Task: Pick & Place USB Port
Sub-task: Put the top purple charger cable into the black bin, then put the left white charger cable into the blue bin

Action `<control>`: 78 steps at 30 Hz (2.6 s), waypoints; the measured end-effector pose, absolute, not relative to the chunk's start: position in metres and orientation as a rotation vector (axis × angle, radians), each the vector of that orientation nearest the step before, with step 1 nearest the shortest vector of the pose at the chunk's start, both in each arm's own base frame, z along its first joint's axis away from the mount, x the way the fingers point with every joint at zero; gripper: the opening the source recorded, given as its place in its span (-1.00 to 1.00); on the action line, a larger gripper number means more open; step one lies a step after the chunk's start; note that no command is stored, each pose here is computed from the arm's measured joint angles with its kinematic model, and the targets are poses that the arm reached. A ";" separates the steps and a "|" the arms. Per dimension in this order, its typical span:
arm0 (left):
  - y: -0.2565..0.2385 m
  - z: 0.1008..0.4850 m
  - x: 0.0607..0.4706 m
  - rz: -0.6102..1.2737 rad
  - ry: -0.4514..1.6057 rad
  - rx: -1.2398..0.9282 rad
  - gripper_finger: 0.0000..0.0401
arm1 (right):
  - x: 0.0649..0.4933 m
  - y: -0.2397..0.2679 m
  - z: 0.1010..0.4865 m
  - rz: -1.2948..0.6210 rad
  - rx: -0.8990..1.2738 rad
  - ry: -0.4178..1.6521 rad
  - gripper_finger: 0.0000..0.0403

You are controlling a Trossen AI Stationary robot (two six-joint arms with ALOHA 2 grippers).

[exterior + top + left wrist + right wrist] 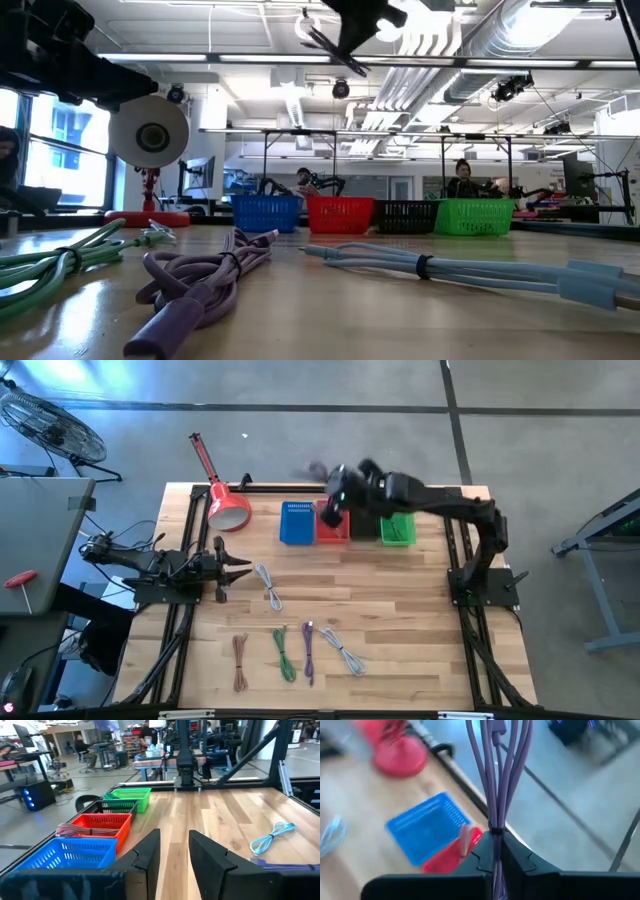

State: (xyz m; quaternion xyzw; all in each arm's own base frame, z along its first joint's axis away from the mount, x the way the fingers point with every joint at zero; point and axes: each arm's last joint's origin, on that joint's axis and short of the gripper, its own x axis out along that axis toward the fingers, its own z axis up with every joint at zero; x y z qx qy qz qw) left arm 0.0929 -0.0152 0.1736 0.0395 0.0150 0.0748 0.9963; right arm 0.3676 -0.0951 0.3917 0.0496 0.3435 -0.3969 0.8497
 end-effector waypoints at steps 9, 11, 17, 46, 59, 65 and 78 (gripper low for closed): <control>-0.016 0.173 0.093 0.109 0.026 -0.002 -0.51 | 0.348 -0.161 0.320 -0.926 0.440 0.876 -0.97; -0.017 0.173 0.093 0.097 0.026 -0.021 -0.51 | 0.344 -0.165 0.301 -0.950 0.491 0.914 -0.97; -0.017 0.173 0.093 0.073 0.027 -0.026 -0.51 | 0.337 -0.164 0.259 -0.971 0.579 0.988 -0.97; -0.018 0.173 0.093 0.055 0.026 -0.049 -0.51 | 0.323 -0.167 0.215 -0.949 0.659 1.054 -0.97; -0.019 0.173 0.093 0.005 0.032 -0.052 -0.51 | 0.326 -0.163 0.215 -0.928 0.608 1.059 -0.46; -0.022 0.172 0.093 -0.070 0.040 -0.048 -0.51 | 0.339 -0.158 0.249 -0.796 0.519 0.915 -0.39; -0.023 0.170 0.096 -0.099 0.078 -0.047 -0.51 | 0.325 -0.027 0.352 -0.120 0.203 0.719 -0.40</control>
